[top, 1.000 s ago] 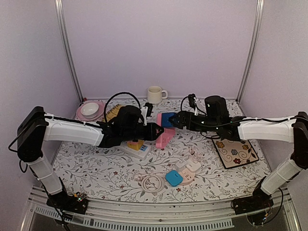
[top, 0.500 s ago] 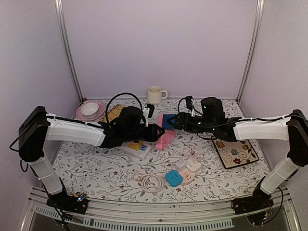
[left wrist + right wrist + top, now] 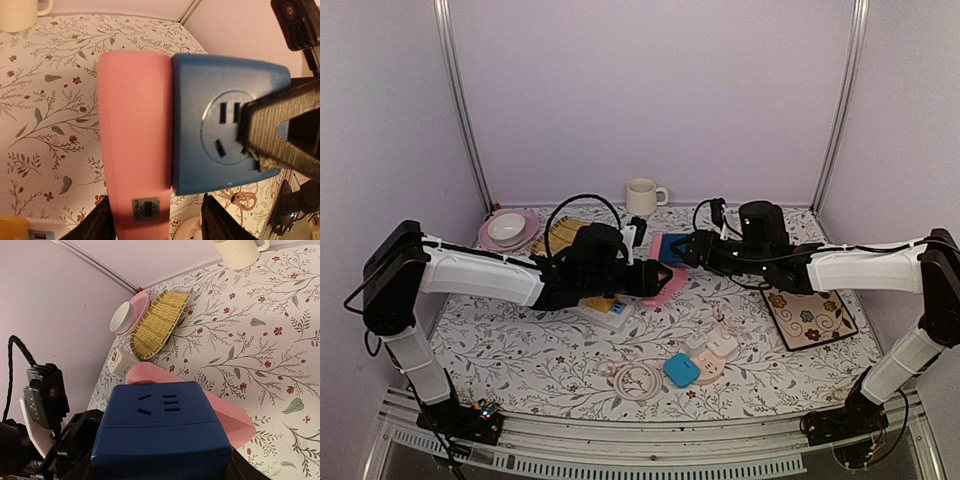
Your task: Pull the plug off the socket
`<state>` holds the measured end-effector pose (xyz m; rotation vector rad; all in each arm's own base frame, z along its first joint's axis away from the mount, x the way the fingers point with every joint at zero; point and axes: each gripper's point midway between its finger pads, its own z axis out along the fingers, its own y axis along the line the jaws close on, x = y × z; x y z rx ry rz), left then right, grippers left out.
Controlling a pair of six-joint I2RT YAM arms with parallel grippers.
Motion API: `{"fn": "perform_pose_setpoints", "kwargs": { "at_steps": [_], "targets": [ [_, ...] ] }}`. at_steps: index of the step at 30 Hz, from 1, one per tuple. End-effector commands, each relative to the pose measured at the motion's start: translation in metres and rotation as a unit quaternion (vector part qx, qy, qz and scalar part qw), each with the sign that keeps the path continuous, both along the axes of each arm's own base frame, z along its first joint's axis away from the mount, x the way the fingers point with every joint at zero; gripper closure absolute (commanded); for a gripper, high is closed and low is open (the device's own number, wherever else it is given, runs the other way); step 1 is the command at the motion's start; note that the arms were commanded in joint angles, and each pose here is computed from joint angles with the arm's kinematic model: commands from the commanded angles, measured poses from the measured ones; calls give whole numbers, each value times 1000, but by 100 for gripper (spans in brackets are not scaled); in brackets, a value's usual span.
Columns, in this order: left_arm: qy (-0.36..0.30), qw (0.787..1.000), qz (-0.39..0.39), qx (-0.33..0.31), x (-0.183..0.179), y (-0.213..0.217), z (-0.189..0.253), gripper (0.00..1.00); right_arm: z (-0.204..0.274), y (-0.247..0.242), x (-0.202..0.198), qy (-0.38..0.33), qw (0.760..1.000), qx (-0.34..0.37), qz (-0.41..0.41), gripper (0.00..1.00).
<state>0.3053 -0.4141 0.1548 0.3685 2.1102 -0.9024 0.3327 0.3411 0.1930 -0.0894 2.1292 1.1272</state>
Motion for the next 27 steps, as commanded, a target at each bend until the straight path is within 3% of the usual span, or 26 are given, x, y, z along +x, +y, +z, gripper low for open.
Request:
{"fn": "perform_pose_setpoints", "kwargs": {
  "at_steps": [1,13,16,22,27],
  "targets": [
    [4,1000,-13,-3,-7,-14,-4,45,67,-2,2,-83,995,46,-6,90],
    [-1,1000,-17,-12,3,-25,9,58,62,4,-10,-85,995,38,34,94],
    [-1,1000,-13,-13,7,-23,10,69,61,-1,-12,-87,995,35,27,94],
    [7,1000,15,-3,17,-11,3,99,62,-5,-13,-94,995,20,24,96],
    [4,997,67,36,31,6,-7,100,53,-14,-10,-95,995,-8,6,96]
  ]
}}
